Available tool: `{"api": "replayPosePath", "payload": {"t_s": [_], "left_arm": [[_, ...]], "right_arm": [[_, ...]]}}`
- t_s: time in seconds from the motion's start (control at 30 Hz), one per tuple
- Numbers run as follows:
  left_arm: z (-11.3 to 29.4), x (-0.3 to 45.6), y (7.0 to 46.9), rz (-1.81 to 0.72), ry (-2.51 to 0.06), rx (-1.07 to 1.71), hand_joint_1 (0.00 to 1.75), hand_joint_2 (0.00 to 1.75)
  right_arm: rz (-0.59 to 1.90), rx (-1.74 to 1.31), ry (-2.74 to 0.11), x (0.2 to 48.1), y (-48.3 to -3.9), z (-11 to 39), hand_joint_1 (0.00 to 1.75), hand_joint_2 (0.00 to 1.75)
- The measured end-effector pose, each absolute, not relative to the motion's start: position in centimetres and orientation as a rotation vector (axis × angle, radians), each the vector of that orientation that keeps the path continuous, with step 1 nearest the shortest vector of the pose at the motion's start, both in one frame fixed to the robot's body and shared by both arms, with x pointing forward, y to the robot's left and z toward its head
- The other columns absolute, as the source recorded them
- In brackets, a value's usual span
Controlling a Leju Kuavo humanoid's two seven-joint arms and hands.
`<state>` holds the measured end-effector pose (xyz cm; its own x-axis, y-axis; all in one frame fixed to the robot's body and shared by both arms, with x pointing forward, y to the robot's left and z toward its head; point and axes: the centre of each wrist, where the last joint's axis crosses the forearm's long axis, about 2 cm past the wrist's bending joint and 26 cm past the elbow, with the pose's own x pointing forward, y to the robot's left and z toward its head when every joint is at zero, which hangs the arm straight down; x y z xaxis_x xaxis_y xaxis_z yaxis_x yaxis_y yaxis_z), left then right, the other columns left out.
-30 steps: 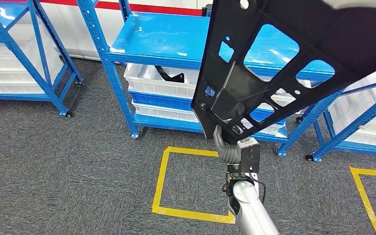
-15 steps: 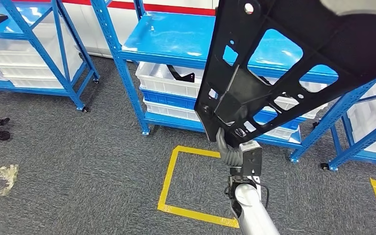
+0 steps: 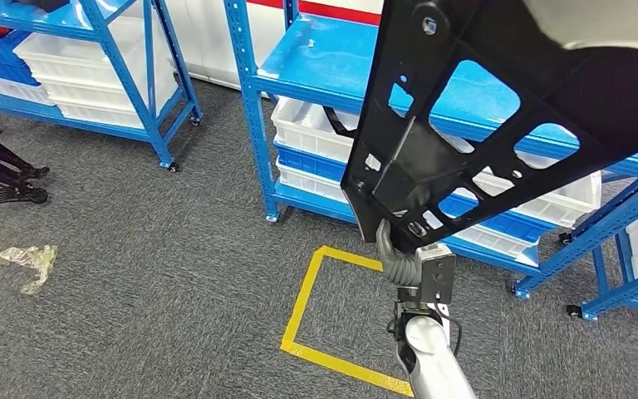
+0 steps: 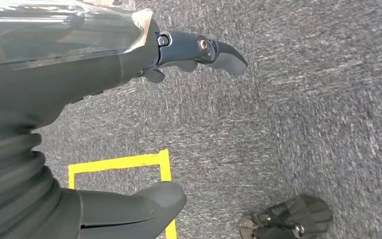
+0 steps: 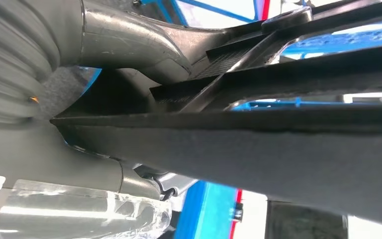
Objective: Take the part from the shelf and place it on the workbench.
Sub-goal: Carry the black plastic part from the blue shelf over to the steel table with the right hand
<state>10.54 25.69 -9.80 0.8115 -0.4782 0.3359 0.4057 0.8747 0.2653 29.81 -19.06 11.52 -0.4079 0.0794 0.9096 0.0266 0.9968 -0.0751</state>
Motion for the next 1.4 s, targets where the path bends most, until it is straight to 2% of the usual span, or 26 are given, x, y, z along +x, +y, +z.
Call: {"api": "replayPosePath", "payload": {"t_s": [0.5, 0.97, 1.4], "left_arm": [[-9.7, 11.0, 25.1, -0.536, -0.395, 0.178, 0.0, 1.75], [-9.1, 13.1, 24.9, -0.67, -0.398, 0.165, 0.0, 1.75], [-9.0, 13.5, 24.6, -0.712, -0.41, 0.151, 0.0, 1.75]], "right_arm": [[0.025, -0.128, -1.968, 28.6, -20.8, 10.4, 1.75, 1.75], [-0.011, -0.191, -1.936, 24.3, -22.5, 8.4, 1.75, 1.75], [0.003, -0.222, -1.925, 22.4, -23.7, 7.9, 1.75, 1.75]]}}
